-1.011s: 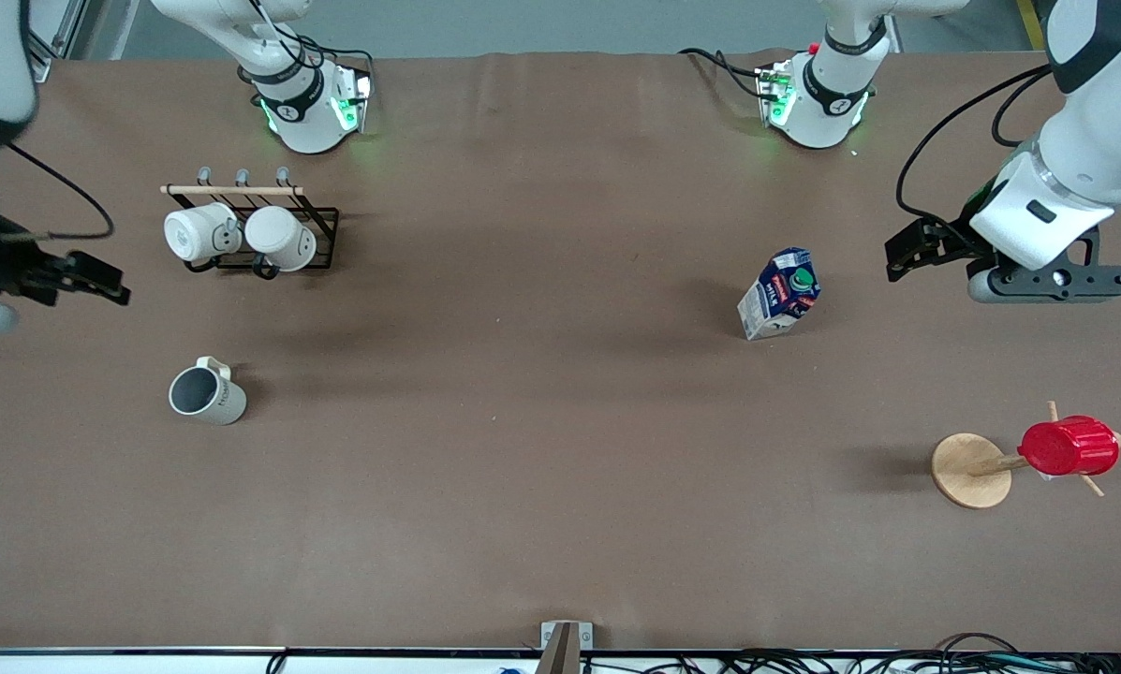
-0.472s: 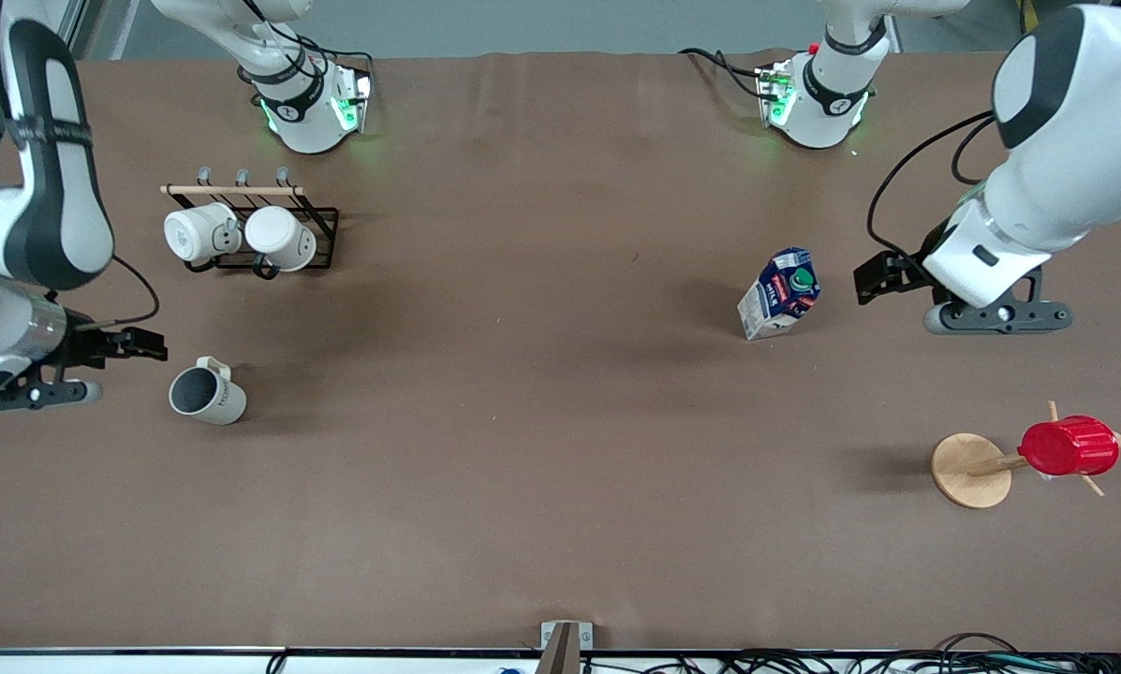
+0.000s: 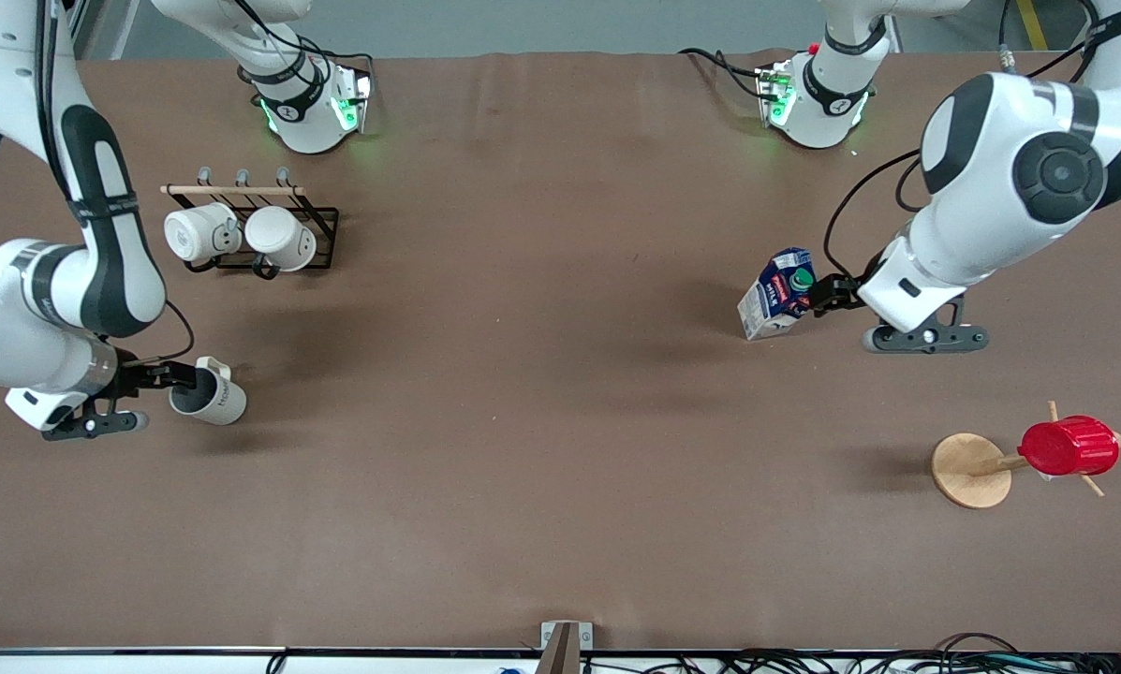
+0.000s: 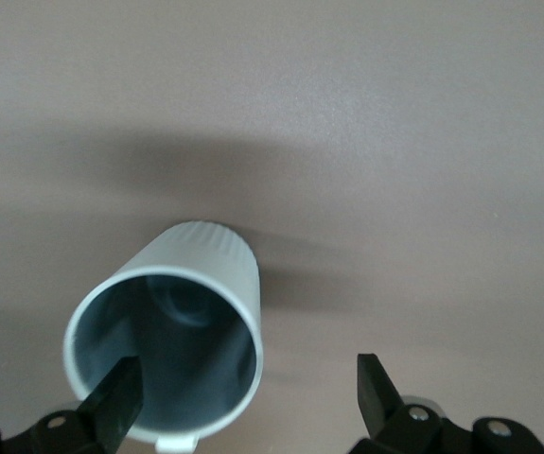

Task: Place cup and milk on table
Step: 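Grasp the white mug with the right gripper while the left gripper grasps the carton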

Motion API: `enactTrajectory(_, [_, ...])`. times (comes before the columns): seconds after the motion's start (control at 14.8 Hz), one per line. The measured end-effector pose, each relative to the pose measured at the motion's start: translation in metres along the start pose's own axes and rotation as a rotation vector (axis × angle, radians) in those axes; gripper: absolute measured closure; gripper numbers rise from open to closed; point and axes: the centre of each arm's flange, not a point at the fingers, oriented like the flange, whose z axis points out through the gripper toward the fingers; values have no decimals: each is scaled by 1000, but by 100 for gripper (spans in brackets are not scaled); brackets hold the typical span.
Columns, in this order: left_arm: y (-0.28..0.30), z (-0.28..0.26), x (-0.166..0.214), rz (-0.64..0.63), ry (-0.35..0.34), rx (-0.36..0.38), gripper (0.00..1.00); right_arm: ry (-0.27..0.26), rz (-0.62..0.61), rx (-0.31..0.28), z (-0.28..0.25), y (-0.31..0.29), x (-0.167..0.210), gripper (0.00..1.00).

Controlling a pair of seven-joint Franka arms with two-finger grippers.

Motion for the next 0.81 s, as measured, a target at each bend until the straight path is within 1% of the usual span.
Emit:
enactTrajectory(0.07, [3,7,0,2,-6,0,0,-3,-6,4,8,0,0,3])
enactTrajectory(0.13, [6,12,0,0,-11,1,0,-5,-9,8,13,0,1,3])
enactTrajectory(0.2, [7,16,-1,-2,-15,1,0,0,-10,8,18,0,2,8])
enactTrajectory(0.34, [6,19,-2,-3,-22,3,0,5,-8,11,26,0,3,28])
enactTrajectory(0.4, [6,22,-2,-2,-28,5,0,4,-6,13,30,0,3,36])
enactTrajectory(0.47, [6,27,-4,-2,-36,7,0,5,-4,15,33,0,3,50])
enactTrajectory(0.74, [11,52,-14,10,-75,17,0,13,2,34,37,-1,4,90])
enactTrajectory(0.81, [12,57,-16,13,-83,20,0,18,-4,36,35,-3,6,96])
